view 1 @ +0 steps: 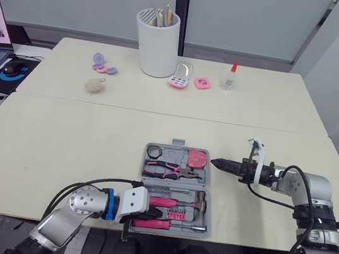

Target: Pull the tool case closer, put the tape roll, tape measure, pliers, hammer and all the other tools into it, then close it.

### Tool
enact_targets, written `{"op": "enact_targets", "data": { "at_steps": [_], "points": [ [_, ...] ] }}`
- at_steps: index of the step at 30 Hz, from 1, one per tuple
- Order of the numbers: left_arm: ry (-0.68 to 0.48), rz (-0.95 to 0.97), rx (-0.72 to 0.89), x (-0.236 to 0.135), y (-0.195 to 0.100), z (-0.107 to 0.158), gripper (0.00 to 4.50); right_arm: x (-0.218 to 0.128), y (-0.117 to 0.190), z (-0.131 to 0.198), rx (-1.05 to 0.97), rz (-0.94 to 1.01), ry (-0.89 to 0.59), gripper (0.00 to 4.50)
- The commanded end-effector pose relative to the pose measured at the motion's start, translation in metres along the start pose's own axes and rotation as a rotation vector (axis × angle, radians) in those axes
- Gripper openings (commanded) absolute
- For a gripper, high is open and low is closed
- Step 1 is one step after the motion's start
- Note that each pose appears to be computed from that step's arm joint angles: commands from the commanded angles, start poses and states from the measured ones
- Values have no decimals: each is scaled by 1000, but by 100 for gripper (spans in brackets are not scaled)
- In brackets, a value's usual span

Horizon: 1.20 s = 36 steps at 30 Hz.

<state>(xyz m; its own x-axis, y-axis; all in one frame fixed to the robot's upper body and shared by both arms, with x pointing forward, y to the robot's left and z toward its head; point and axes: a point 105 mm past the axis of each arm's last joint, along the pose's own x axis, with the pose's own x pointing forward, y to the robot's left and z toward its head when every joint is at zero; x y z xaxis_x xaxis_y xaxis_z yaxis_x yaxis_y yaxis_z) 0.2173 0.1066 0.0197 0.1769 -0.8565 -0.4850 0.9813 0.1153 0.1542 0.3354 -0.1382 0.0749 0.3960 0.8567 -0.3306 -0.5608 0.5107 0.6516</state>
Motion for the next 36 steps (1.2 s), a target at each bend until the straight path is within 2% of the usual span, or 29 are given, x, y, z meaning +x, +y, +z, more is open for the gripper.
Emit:
{"op": "enact_targets", "data": {
  "at_steps": [1, 12, 19, 25, 36],
  "points": [
    [57, -28, -25, 5, -11, -16, 0, 10, 3, 10, -3, 19, -23, 447],
    [98, -35, -34, 7, -19, -24, 0, 55, -17, -1, 95, -32, -19, 447],
    [130, -39, -47, 5, -19, -27, 0, 70, -13, 4, 198, 25, -74, 447],
    [149, -33, -44, 2, -16, -28, 0, 68, 7, 30, 252, 174, -174, 447],
    [120, -16, -32, 3, -6, -23, 0, 48, 31, 47, 194, 276, -166, 447]
  ]
}}
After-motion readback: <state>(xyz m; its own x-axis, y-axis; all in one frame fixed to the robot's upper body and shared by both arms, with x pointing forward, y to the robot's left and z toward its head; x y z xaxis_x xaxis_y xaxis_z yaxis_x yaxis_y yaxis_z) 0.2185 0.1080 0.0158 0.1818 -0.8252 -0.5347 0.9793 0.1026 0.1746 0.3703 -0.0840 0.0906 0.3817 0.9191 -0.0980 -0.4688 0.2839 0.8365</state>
